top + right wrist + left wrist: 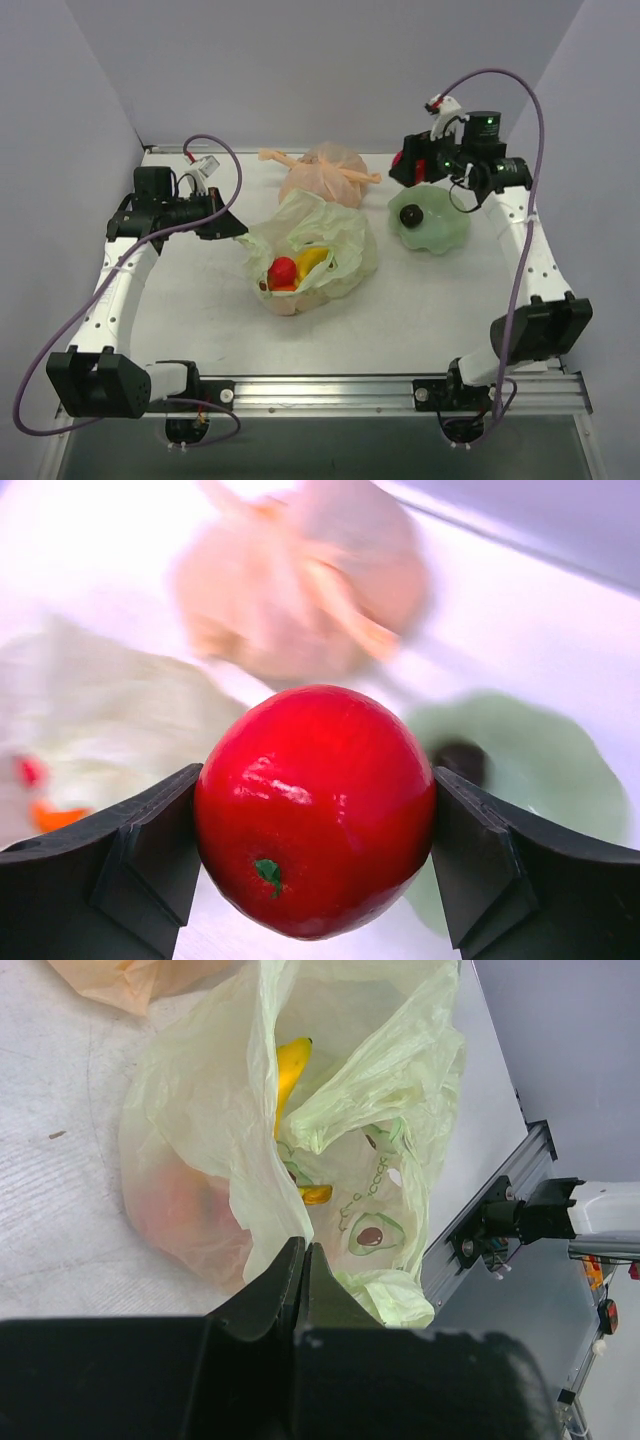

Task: Place the fake fruits into the plastic bag and tie a complex knot

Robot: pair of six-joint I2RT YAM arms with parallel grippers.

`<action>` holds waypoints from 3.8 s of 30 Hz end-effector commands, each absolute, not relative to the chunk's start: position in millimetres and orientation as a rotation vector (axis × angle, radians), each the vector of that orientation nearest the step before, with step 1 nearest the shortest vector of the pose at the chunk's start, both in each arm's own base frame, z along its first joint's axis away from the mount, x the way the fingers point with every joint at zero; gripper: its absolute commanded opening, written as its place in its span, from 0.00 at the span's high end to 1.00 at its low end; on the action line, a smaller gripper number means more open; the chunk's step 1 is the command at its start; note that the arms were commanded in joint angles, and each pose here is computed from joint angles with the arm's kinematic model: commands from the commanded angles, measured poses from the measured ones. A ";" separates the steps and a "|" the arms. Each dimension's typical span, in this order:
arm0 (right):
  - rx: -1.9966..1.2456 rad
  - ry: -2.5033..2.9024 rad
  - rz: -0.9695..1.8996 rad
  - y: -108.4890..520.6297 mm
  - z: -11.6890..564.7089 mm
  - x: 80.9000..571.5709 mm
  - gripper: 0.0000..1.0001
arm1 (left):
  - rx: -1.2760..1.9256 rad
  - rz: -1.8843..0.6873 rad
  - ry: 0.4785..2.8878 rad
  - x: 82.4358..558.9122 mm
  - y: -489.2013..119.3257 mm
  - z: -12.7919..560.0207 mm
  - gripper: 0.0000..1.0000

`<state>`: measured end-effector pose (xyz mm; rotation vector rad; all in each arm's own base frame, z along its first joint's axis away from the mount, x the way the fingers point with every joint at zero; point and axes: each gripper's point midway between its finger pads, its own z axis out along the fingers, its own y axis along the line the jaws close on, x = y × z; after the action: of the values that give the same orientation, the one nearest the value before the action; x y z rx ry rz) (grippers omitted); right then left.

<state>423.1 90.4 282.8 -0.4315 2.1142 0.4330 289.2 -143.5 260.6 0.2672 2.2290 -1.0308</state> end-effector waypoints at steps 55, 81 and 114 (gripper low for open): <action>-0.279 2.174 0.548 124.9 257.6 387.0 0.02 | 0.238 -1.117 2.136 294.4 -149.3 280.0 1.00; -0.416 2.521 0.163 55.5 60.6 480.1 0.11 | 0.269 -1.025 2.194 290.8 -139.5 268.8 1.00; -1.240 1.848 0.725 314.7 272.5 284.2 0.70 | 0.260 -1.093 2.170 297.2 -146.9 276.0 1.00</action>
<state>288.9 295.1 297.9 -1.1311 1.8389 0.7530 287.6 -143.2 250.7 0.2288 2.2553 -1.0730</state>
